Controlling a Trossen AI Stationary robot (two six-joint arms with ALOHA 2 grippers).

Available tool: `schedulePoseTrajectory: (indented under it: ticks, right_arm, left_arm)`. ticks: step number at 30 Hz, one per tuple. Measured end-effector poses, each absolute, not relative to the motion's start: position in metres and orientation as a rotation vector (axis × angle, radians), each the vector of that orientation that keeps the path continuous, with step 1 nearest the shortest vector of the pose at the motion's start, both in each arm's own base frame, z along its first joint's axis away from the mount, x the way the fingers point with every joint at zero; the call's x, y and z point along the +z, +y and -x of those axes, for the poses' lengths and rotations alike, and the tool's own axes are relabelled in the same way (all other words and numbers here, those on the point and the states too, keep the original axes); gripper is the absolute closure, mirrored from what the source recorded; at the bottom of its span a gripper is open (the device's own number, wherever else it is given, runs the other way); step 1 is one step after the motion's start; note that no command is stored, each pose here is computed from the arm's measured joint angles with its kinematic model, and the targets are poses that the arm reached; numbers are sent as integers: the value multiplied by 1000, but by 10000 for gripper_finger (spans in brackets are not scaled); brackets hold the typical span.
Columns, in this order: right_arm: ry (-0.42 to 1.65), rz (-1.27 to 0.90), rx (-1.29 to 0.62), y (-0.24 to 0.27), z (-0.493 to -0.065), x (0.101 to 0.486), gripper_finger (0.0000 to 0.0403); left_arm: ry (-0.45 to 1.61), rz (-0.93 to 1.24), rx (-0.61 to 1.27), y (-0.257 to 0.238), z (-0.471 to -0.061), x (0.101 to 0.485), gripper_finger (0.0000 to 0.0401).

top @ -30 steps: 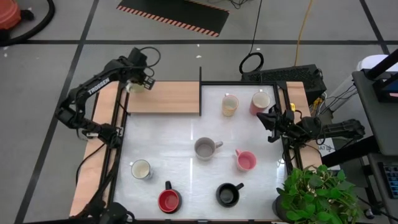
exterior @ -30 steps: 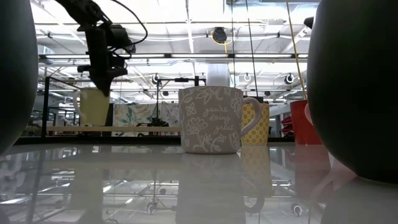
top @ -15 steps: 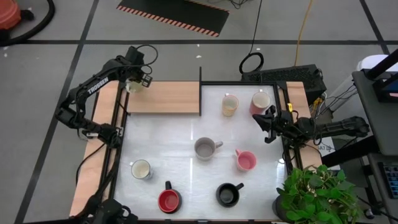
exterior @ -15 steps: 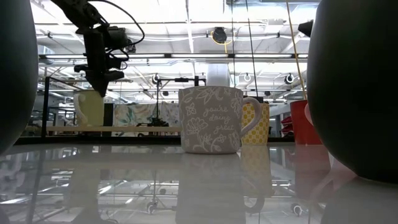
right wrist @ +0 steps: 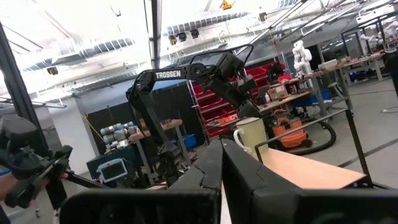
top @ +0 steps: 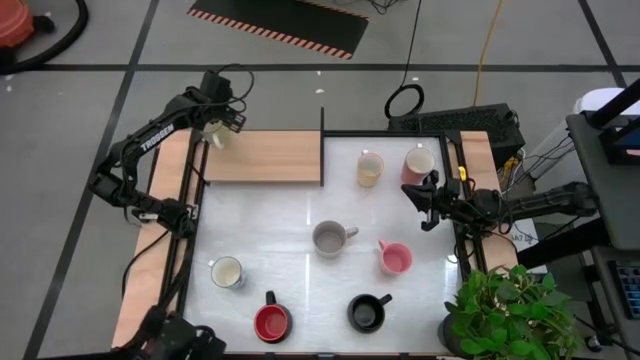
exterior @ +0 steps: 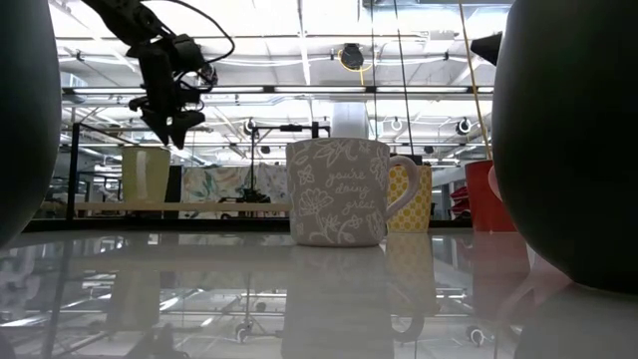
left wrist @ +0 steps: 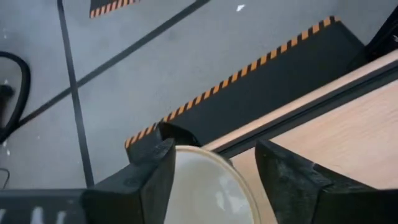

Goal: Place coffee mugs
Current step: Put the green mug on the shelf

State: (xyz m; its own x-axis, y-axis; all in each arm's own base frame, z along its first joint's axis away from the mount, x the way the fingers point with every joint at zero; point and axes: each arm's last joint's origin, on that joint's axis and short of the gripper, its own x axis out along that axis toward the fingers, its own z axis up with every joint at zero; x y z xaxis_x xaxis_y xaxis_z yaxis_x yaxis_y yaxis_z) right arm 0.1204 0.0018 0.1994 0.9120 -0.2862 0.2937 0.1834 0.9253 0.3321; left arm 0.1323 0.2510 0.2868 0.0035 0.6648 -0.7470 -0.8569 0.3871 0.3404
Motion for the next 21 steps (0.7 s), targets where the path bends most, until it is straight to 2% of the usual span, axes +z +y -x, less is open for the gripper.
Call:
schedulePoseTrajectory:
  ticks: [9, 15, 21]
  right_arm:
    - [-326, -322, -245, 2, -124, 197, 403]
    - [-277, -351, -247, 3, -128, 191, 403]
    - [-243, -369, -251, 3, -132, 187, 403]
  left_arm:
    - [1043, 213, 1121, 236, -151, 284, 164]
    - [1061, 186, 1191, 227, -161, 284, 164]
    - [1072, 172, 1113, 207, -182, 282, 164]
